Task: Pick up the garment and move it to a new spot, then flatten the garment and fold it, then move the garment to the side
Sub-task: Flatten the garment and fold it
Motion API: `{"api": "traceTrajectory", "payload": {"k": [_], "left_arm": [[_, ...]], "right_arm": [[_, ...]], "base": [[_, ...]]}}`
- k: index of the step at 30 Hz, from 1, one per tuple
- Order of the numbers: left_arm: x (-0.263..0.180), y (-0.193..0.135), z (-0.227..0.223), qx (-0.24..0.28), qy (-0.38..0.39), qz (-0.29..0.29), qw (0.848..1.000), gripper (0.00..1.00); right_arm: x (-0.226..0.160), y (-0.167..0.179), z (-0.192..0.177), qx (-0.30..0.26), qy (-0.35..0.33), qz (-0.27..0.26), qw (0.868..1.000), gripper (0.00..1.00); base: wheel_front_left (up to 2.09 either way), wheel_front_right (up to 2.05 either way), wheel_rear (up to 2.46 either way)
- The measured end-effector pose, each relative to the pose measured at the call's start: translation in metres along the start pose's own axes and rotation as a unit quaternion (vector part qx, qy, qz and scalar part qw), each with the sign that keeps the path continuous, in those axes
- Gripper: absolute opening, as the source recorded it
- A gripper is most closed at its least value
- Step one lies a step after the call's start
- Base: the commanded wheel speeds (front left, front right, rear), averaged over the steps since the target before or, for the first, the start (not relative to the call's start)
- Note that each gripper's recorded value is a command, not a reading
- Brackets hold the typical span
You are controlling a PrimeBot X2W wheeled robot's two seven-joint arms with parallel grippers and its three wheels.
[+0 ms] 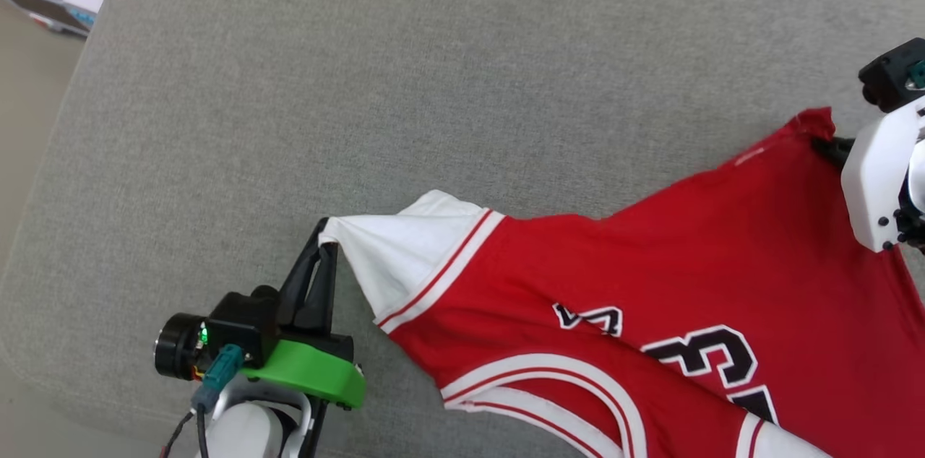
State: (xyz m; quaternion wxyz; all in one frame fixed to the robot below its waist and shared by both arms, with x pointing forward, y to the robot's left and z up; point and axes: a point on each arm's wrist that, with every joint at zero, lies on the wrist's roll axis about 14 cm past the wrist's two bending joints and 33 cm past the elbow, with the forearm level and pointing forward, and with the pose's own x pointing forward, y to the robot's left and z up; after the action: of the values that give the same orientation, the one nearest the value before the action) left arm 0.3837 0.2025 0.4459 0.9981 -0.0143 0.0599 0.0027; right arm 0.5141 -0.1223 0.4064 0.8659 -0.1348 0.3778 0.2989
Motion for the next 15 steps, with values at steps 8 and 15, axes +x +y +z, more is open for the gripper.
{"api": "traceTrajectory", "payload": {"k": [8,15], "left_arm": [[0.009,-0.005,0.056,0.031,-0.082,-0.034,0.996,0.00],[0.046,-0.018,0.149,0.065,-0.199,-0.072,0.975,0.00]], "right_arm": [[-0.059,-0.014,0.055,0.000,-0.144,-0.039,0.989,0.00],[-0.111,-0.029,0.095,-0.001,-0.255,-0.080,0.963,0.00]], "base": [[0.00,0.00,0.00],[0.00,0.00,0.00]]}}
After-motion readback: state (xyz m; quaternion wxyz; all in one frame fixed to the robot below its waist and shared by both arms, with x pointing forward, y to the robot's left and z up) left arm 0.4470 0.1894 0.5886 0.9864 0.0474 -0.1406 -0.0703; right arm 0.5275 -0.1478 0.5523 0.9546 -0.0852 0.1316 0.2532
